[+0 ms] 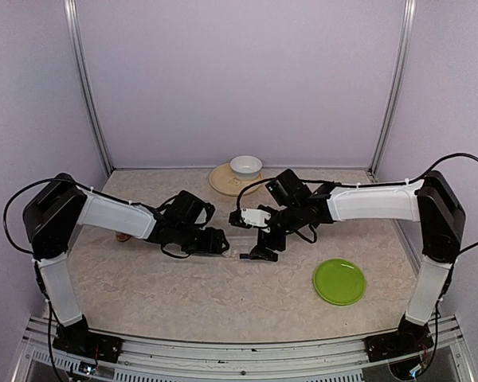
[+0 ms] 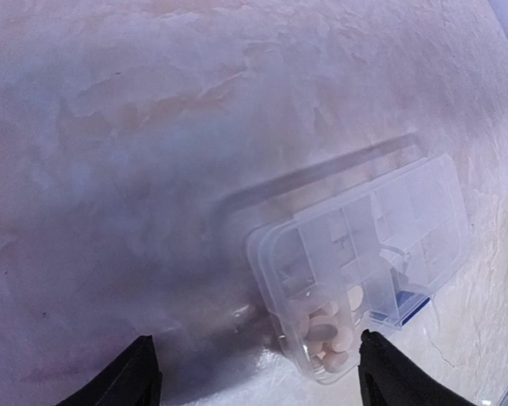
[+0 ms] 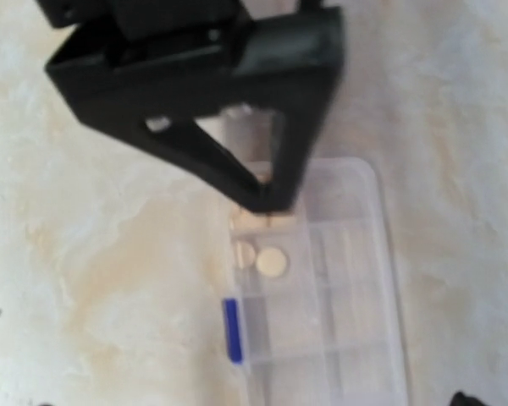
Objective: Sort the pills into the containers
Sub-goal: Reset both arms
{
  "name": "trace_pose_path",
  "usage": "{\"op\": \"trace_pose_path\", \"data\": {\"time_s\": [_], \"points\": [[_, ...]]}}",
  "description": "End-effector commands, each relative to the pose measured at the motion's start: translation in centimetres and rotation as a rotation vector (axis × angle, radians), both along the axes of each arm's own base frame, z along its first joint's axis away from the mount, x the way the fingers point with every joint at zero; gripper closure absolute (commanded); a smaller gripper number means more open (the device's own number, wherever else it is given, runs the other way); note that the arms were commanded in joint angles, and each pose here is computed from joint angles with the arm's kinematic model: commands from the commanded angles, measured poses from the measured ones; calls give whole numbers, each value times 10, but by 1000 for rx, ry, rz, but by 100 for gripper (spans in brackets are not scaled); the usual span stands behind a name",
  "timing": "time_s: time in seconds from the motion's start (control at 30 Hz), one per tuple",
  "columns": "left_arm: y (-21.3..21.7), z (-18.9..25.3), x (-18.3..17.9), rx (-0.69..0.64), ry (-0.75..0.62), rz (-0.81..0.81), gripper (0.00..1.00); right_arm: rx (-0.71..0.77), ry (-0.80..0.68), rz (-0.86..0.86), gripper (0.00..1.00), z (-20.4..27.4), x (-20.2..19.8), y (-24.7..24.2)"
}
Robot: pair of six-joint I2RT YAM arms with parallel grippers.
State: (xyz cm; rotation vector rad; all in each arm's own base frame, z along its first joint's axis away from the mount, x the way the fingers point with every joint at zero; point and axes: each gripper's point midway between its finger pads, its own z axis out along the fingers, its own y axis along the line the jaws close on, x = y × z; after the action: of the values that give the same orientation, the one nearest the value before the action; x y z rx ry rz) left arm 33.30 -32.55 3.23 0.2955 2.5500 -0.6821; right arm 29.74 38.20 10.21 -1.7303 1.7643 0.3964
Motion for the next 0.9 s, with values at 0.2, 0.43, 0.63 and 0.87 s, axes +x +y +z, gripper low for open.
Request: {"op": "trace_pose_path", "data": {"time_s": [0.2, 0.43, 0.63, 0.87], "points": [[46, 31, -10, 95, -62, 70, 1, 224, -100, -353, 0, 74, 5, -43], [66, 69, -17, 62, -154, 109, 1, 416, -146, -629, 0, 117, -4, -100], [87, 102, -28, 22, -245, 148, 1, 540, -148, -796, 0, 139, -21, -147], [121, 141, -36, 9, -383, 236, 1, 624, -139, -935, 0, 143, -38, -188]]}}
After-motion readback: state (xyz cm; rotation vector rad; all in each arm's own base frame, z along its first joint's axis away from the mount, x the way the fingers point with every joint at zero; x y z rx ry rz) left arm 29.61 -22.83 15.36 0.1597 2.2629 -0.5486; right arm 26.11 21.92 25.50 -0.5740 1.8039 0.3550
